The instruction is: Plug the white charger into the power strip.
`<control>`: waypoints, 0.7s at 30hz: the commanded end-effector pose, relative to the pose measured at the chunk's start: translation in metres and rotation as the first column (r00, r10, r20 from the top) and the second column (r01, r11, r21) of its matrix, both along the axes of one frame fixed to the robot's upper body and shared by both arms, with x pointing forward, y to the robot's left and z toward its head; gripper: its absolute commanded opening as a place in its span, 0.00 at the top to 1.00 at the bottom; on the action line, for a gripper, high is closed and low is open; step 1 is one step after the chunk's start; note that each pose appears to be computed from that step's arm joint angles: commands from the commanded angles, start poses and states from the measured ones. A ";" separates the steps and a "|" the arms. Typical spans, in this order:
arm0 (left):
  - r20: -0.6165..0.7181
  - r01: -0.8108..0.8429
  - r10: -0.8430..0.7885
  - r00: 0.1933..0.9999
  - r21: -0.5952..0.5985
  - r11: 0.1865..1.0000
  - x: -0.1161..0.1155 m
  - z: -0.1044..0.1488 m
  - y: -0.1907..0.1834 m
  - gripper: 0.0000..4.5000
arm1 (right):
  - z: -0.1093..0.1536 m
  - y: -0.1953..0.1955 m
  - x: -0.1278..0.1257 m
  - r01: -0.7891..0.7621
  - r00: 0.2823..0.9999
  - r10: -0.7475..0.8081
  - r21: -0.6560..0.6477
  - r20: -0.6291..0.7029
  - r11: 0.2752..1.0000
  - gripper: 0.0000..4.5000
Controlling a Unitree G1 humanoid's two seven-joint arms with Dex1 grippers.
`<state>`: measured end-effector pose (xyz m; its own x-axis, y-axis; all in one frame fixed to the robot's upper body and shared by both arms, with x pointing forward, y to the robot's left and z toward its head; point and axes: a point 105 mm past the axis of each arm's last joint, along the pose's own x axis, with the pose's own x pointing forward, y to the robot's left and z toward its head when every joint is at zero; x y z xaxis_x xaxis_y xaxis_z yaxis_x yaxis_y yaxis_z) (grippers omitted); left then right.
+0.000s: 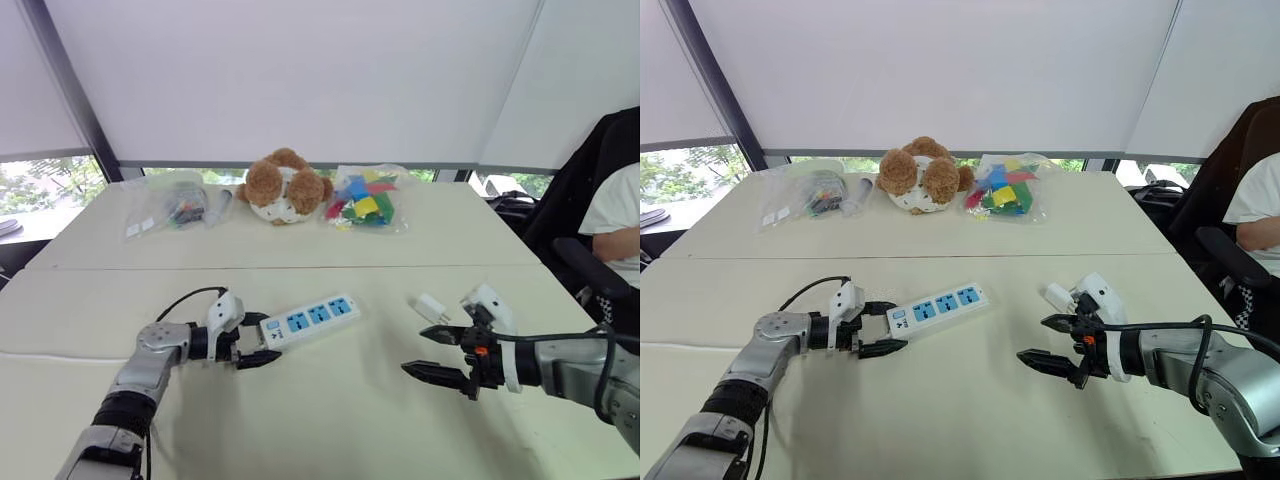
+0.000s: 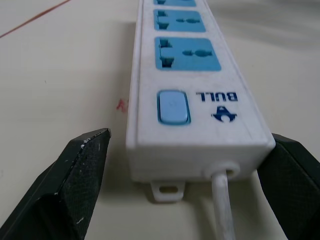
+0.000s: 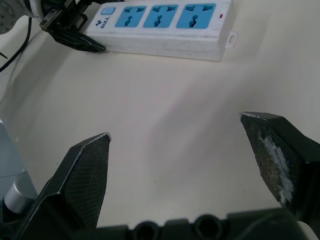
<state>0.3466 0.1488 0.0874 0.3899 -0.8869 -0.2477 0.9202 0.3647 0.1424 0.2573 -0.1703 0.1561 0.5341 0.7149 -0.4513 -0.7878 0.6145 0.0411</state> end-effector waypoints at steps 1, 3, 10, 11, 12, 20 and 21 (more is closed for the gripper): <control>0.037 -0.008 0.009 0.999 -0.025 1.000 0.006 0.009 -0.003 0.17 | 0.007 0.000 0.001 -0.004 0.999 0.004 0.000 0.040 1.000 0.00; 0.037 0.000 0.001 0.999 -0.029 1.000 0.007 0.010 -0.004 0.33 | 0.007 -0.001 0.001 -0.001 0.999 0.001 -0.002 0.038 1.000 0.00; 0.045 0.112 -0.115 0.992 0.068 0.991 0.001 0.011 -0.010 0.33 | 0.012 -0.028 0.014 0.156 0.988 -0.156 -0.077 0.009 0.985 0.00; 0.049 0.160 -0.167 0.985 0.120 0.980 -0.003 0.010 -0.009 0.33 | 0.021 -0.043 0.023 0.201 0.980 -0.200 -0.122 0.021 0.972 0.00; 0.049 0.193 -0.203 0.978 0.157 0.969 -0.005 0.009 -0.010 0.33 | 0.028 -0.055 0.028 0.234 0.972 -0.232 -0.154 0.031 0.960 0.00; -0.018 0.372 -0.380 0.925 0.247 0.895 -0.008 0.006 -0.028 0.33 | 0.060 -0.098 0.091 0.237 0.967 -0.254 -0.346 -0.004 0.908 0.00; -0.025 0.384 -0.391 0.920 0.249 0.889 -0.009 0.003 -0.030 0.33 | 0.059 -0.097 0.099 0.214 0.969 -0.243 -0.361 -0.038 0.908 0.00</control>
